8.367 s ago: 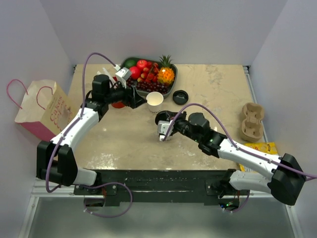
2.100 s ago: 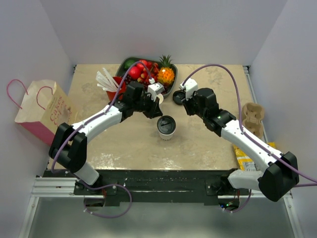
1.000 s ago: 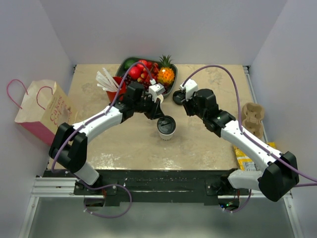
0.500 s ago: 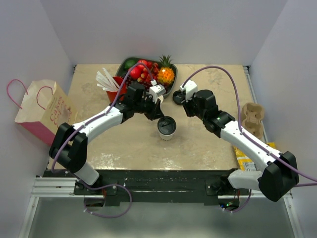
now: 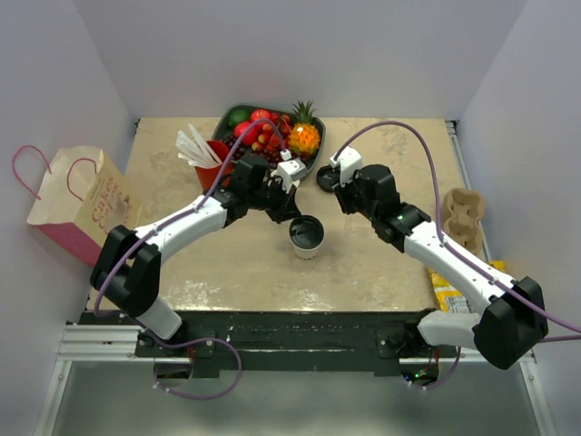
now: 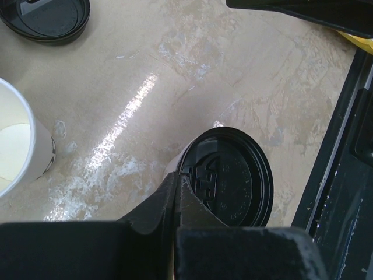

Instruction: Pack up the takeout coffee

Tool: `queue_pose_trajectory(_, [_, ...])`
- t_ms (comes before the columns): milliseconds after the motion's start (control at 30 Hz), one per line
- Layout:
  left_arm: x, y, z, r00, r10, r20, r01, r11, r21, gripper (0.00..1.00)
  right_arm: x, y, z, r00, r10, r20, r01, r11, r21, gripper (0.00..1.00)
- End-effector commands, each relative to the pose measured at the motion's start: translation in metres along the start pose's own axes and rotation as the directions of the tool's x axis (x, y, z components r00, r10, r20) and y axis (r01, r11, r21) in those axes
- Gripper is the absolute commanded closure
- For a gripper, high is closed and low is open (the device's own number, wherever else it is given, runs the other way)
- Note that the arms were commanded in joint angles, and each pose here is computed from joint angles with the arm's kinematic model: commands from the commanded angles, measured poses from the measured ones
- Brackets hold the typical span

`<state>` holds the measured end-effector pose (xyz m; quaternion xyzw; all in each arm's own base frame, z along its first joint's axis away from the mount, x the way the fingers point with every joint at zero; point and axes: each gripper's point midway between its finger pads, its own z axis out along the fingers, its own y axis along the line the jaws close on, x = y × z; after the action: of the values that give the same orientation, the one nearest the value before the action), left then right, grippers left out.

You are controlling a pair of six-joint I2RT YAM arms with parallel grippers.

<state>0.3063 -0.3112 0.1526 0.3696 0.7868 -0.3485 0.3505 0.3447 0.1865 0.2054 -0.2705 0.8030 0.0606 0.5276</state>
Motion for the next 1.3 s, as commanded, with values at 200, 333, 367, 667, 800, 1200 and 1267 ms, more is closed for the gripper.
queue_pose_trajectory(200, [-0.061, -0.024, -0.040, 0.962, 0.224, 0.154, -0.226, 0.974, -0.001, 1.00, -0.026, -0.007, 0.000, 0.998, 0.016, 0.063, -0.017, 1.000, 0.016, 0.65])
queue_pose_trajectory(333, [-0.059, -0.025, -0.046, 0.944, 0.286, 0.166, -0.287, 0.958, -0.021, 1.00, -0.034, -0.007, 0.004, 0.998, 0.015, 0.060, -0.016, 1.000, 0.015, 0.65])
queue_pose_trajectory(367, [-0.057, -0.024, -0.045, 0.948, 0.280, 0.153, -0.281, 0.960, -0.021, 1.00, -0.039, -0.008, 0.007, 0.998, 0.014, 0.062, -0.015, 1.000, 0.016, 0.64])
queue_pose_trajectory(667, [-0.025, -0.005, -0.018, 0.998, -0.056, -0.003, 0.056, 0.997, -0.059, 0.52, -0.047, -0.005, 0.011, 0.998, 0.015, 0.066, -0.015, 1.000, -0.001, 0.64])
queue_pose_trajectory(800, [-0.019, -0.003, -0.012, 0.996, -0.088, -0.021, 0.086, 0.995, -0.059, 0.54, -0.045, -0.006, 0.007, 0.998, 0.009, 0.066, -0.009, 1.000, 0.003, 0.64])
queue_pose_trajectory(1200, [-0.012, -0.005, -0.004, 0.991, -0.122, -0.051, 0.121, 0.992, -0.027, 0.72, -0.039, -0.007, 0.003, 0.998, 0.008, 0.066, -0.009, 1.000, 0.009, 0.63])
queue_pose_trajectory(1267, [-0.012, -0.005, -0.004, 0.991, -0.123, -0.050, 0.122, 0.992, -0.027, 0.76, -0.038, -0.008, 0.003, 0.998, 0.007, 0.065, -0.008, 1.000, 0.012, 0.63])
